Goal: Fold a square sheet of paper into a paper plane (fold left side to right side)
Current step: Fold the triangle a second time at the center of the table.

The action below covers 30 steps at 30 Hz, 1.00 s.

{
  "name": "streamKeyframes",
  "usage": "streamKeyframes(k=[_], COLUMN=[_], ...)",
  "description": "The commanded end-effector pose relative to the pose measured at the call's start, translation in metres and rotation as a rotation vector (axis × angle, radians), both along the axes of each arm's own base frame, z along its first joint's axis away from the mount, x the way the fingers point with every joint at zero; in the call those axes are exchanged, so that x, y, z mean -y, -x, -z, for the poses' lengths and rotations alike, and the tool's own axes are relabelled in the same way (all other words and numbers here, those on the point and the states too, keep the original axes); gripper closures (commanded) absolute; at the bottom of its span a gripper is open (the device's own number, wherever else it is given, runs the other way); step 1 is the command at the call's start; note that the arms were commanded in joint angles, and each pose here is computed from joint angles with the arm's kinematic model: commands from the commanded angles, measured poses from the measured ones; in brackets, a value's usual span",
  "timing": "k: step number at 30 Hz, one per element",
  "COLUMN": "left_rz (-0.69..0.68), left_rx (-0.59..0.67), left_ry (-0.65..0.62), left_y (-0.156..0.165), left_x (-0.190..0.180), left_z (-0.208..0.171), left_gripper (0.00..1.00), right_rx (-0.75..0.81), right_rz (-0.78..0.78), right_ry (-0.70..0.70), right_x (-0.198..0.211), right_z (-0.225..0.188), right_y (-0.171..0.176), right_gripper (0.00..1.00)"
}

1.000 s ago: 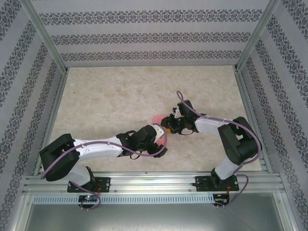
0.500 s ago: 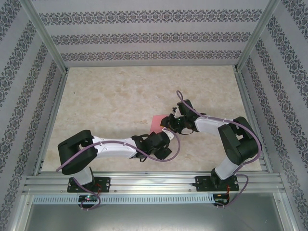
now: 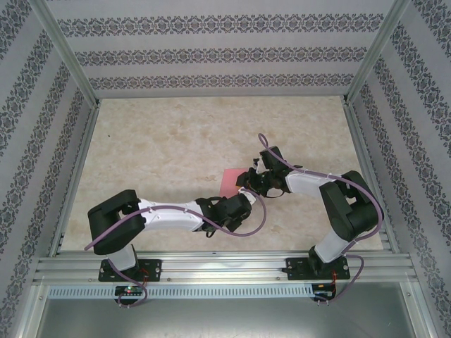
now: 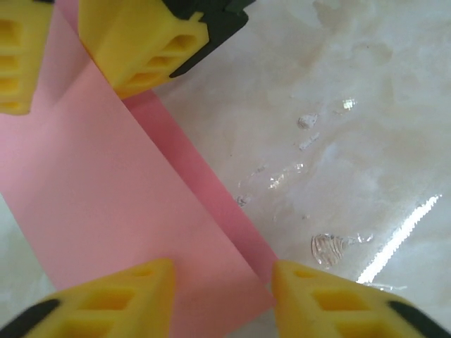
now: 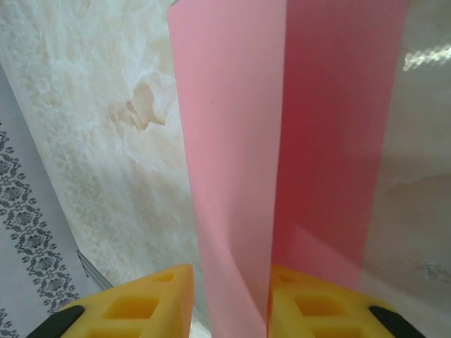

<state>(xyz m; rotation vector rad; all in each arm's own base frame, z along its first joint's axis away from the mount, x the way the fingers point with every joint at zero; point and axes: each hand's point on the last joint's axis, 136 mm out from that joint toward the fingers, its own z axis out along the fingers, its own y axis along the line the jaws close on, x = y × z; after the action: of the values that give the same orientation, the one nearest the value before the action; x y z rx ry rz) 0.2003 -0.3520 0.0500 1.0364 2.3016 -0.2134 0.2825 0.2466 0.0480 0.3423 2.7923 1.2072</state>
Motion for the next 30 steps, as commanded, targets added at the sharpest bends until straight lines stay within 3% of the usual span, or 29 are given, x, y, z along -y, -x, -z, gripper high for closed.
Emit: streamKeyframes(k=[1, 6, 9, 14, 22, 26, 30], left_rz=[0.014, 0.002, 0.002, -0.002, -0.017, -0.032, -0.038], left_rx=[0.010, -0.002, -0.019, -0.059, -0.133, -0.180, -0.226], left_ry=[0.023, 0.047, 0.069, 0.128, 0.232, 0.305, 0.369], left_y=[0.001, -0.004, -0.005, -0.006, -0.008, -0.013, -0.020], left_x=[0.006, 0.005, 0.004, 0.003, -0.006, -0.013, -0.021], left_z=[-0.021, -0.026, -0.027, -0.030, -0.032, -0.035, -0.036], left_gripper=[0.78, 0.95, 1.00, 1.00, 1.00, 1.00, 1.00], right_rx=[0.033, 0.041, 0.048, 0.083, 0.148, 0.159, 0.137], right_rz=[-0.007, -0.019, -0.022, -0.020, 0.047, 0.050, 0.008], right_ry=[0.018, 0.017, 0.016, -0.002, -0.002, 0.002, -0.018], right_x=[0.002, 0.001, 0.001, 0.004, 0.036, 0.047, 0.044], right_z=[-0.003, -0.004, -0.006, -0.018, -0.039, -0.037, -0.025], right_y=[-0.008, -0.009, -0.009, -0.012, -0.009, 0.003, 0.024], right_gripper=[0.69, 0.69, 0.68, 0.64, 0.41, 0.41, 0.50])
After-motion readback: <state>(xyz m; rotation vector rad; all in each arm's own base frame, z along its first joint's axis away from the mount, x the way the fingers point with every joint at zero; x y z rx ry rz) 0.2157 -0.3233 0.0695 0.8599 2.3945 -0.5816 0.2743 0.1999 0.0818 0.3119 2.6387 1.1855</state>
